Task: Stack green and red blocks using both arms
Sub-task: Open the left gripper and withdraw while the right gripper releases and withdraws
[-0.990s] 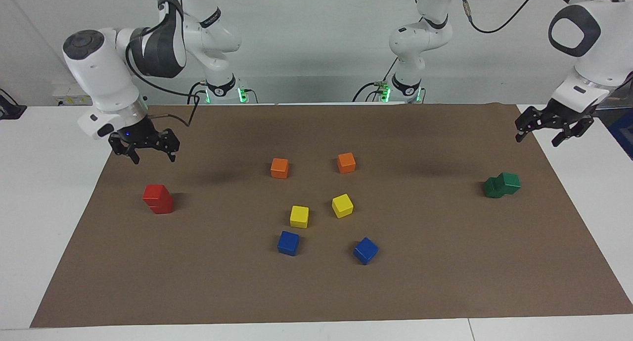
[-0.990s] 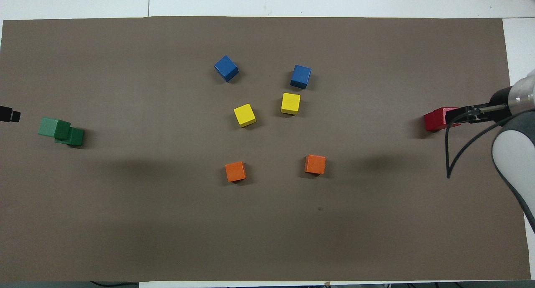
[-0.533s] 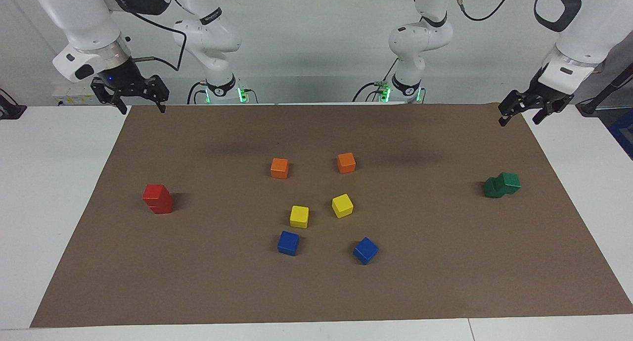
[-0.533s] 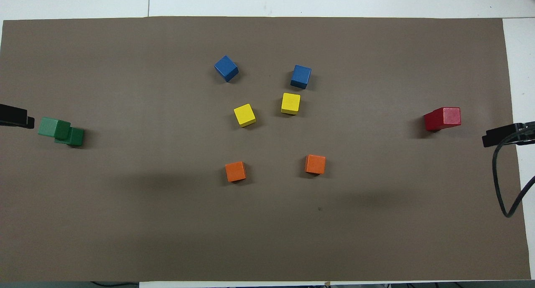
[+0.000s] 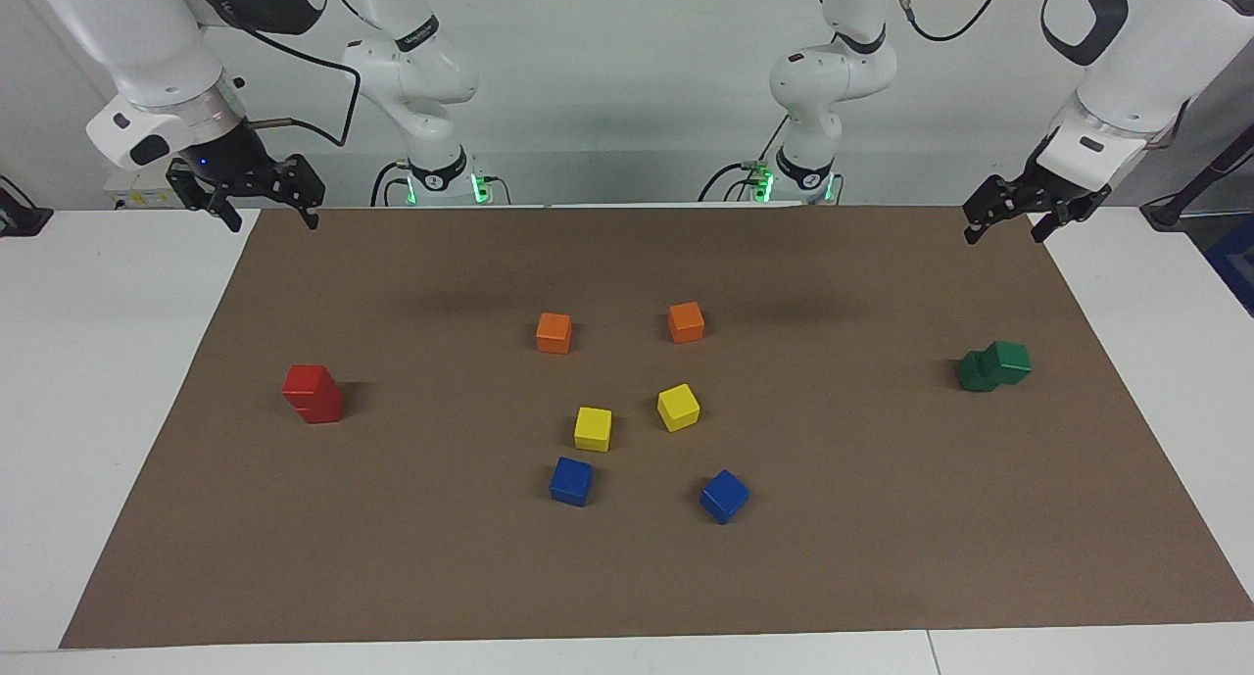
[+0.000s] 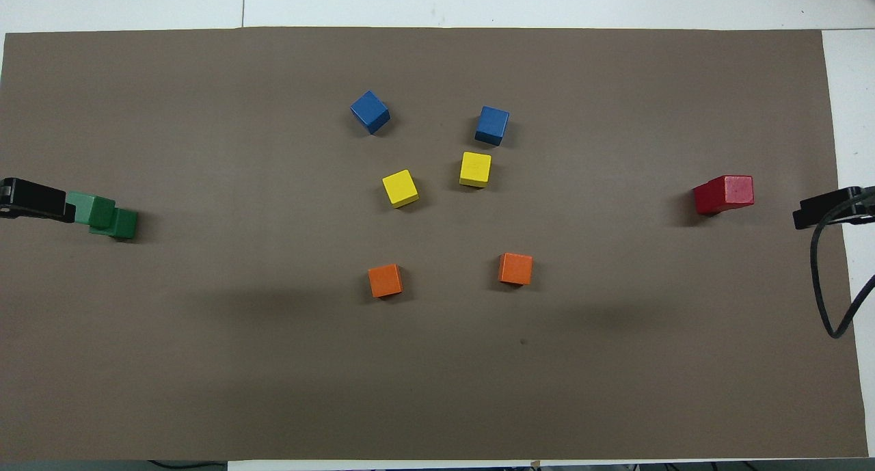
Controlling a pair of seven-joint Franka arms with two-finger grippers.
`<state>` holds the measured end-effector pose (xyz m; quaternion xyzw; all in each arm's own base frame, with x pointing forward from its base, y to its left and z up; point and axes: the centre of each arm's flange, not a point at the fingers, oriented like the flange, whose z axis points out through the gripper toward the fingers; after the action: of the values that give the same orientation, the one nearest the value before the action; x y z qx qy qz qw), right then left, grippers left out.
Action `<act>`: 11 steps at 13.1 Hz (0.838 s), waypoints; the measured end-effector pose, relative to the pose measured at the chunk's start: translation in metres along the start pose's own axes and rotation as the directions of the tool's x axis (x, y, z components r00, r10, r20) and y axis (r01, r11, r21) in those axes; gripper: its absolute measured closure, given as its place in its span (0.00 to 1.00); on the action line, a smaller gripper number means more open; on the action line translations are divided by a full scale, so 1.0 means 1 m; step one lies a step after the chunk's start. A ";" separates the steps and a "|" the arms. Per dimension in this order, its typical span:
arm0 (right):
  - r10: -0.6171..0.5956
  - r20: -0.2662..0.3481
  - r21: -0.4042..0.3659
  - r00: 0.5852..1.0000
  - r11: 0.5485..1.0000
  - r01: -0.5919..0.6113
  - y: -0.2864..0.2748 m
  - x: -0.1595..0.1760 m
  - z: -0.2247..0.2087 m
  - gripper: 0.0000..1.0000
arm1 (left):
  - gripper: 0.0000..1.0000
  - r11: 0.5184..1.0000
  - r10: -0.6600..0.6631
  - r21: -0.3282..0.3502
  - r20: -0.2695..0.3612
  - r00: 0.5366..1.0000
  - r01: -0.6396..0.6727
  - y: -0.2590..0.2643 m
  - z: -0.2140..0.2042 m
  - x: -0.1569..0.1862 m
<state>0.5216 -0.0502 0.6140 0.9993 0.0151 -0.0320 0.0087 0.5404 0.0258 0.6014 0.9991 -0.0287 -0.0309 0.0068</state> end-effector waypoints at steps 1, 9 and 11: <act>0.000 -0.001 -0.001 1.000 1.000 0.000 0.000 0.000 0.000 0.00 | 0.00 1.000 0.003 -0.001 0.005 1.000 -0.003 0.002 0.000 -0.001; 0.005 0.001 -0.002 1.000 1.000 -0.005 0.000 0.000 0.000 0.00 | 0.00 1.000 0.020 -0.007 0.001 1.000 -0.019 0.014 -0.004 -0.001; 0.005 0.002 -0.002 1.000 1.000 -0.005 0.000 0.000 0.000 0.00 | 0.00 1.000 0.019 -0.019 -0.002 1.000 -0.019 0.014 -0.005 -0.001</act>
<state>0.5216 -0.0505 0.6140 0.9993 0.0124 -0.0330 0.0097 0.5388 0.0115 0.6066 0.9987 -0.0378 -0.0304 0.0164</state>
